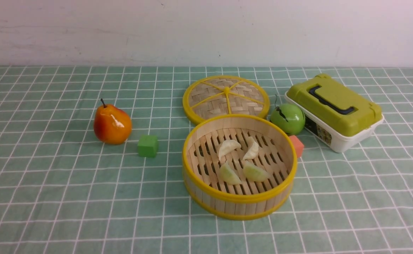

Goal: Put the dumplings into the steamer on the table with the blue tablecloth.

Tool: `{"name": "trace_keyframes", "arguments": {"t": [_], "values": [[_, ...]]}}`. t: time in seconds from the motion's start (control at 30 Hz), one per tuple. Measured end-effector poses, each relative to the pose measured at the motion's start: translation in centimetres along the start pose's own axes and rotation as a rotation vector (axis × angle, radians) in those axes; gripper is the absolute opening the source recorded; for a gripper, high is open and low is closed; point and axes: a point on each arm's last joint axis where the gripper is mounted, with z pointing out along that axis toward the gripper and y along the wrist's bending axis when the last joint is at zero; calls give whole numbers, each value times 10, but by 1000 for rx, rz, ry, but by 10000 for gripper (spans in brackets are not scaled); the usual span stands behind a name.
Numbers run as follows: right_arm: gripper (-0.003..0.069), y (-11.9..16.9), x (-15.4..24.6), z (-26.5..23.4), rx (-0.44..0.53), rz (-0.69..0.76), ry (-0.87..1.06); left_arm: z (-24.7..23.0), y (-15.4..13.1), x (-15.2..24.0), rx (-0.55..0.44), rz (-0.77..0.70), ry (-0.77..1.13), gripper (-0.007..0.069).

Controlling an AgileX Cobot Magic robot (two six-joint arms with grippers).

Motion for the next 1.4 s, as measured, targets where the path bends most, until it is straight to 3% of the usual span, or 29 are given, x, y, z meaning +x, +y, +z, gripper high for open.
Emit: {"name": "trace_keyframes", "arguments": {"t": [0.47,0.6,0.77,1.1,1.4], "values": [[9,0,0,0,0,0,0,1,1,0,-6,5,-8,133],[11,0,0,0,0,0,1,7,-1,-3,-2,-13,-113,113],[18,0,0,0,0,0,1,18,5,-5,-122,57,-359,-15],[22,0,0,0,0,0,1,37,32,48,-385,6,-530,-14],[34,0,0,0,0,0,1,55,46,91,-440,-141,-422,-14]]}}
